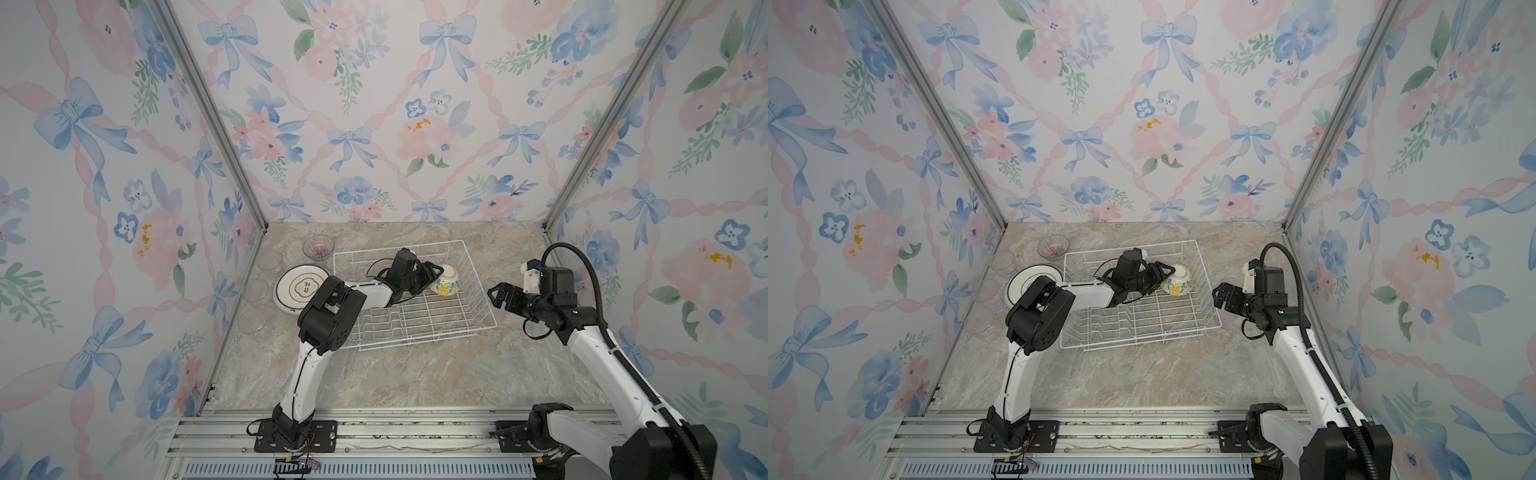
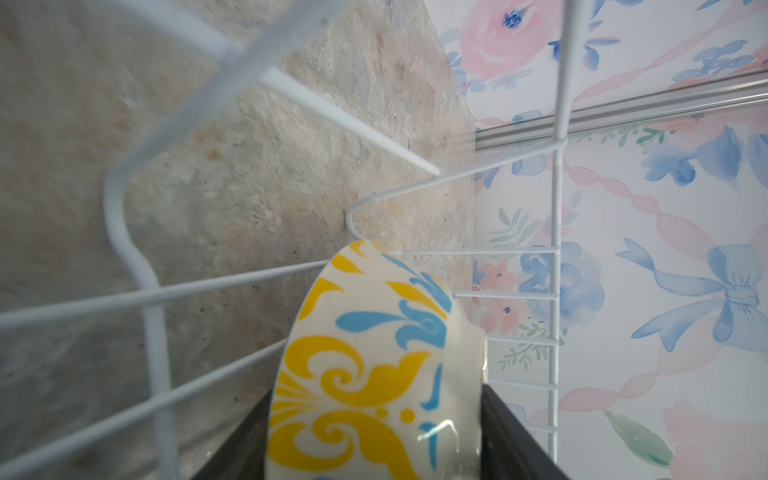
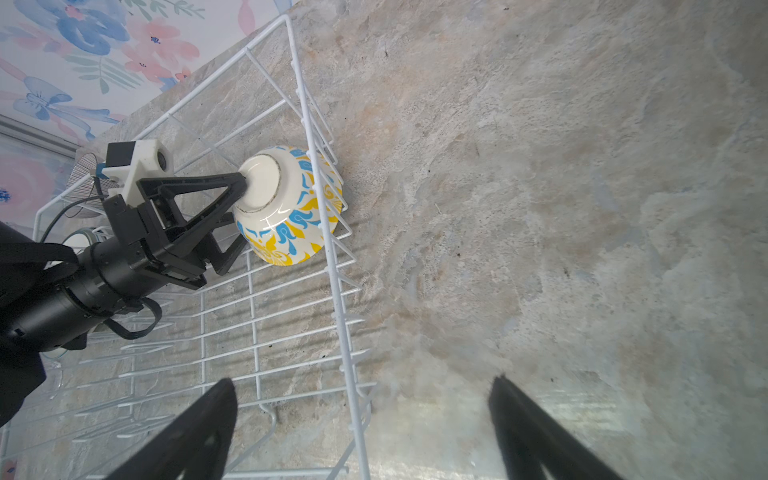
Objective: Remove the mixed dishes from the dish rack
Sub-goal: 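Close the left gripper on the bowl's rim and adjust the grip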
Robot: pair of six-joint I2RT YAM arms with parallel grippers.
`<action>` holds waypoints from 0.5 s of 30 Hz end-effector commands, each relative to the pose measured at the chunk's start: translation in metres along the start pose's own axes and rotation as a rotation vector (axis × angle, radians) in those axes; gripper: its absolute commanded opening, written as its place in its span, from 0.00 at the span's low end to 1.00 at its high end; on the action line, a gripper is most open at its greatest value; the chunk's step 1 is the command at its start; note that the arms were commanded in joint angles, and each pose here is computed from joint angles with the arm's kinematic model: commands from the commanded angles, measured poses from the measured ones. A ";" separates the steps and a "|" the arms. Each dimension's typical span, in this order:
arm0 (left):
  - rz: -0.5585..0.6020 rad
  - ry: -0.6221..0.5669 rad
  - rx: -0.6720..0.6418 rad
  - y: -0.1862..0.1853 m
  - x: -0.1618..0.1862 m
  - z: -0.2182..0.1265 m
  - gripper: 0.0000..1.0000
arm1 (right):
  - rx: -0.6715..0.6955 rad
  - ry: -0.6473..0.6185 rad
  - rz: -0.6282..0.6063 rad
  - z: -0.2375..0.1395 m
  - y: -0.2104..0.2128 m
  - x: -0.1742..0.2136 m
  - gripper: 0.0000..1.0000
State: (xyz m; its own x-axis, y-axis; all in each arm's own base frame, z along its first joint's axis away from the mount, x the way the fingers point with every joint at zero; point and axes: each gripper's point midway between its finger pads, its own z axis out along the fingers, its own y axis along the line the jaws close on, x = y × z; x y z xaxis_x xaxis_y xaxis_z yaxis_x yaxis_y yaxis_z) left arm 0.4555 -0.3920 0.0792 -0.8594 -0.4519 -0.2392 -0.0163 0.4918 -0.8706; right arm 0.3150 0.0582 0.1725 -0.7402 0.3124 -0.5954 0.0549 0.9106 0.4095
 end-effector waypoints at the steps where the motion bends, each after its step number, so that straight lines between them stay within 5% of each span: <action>1: -0.042 0.049 0.033 -0.003 0.021 0.002 0.62 | 0.003 0.018 -0.005 0.001 -0.004 0.005 0.97; 15: -0.037 -0.030 0.139 -0.020 0.009 0.008 0.43 | 0.006 0.020 -0.004 0.001 -0.004 0.004 0.97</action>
State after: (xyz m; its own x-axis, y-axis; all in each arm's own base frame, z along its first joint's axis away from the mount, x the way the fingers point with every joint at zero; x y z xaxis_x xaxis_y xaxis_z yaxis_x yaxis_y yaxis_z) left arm 0.4587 -0.3995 0.0807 -0.8360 -0.5128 -0.1951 -0.0287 0.3960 -0.9178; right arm 0.3150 0.0582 0.1725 -0.7402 0.3124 -0.5954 0.0549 0.9106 0.4095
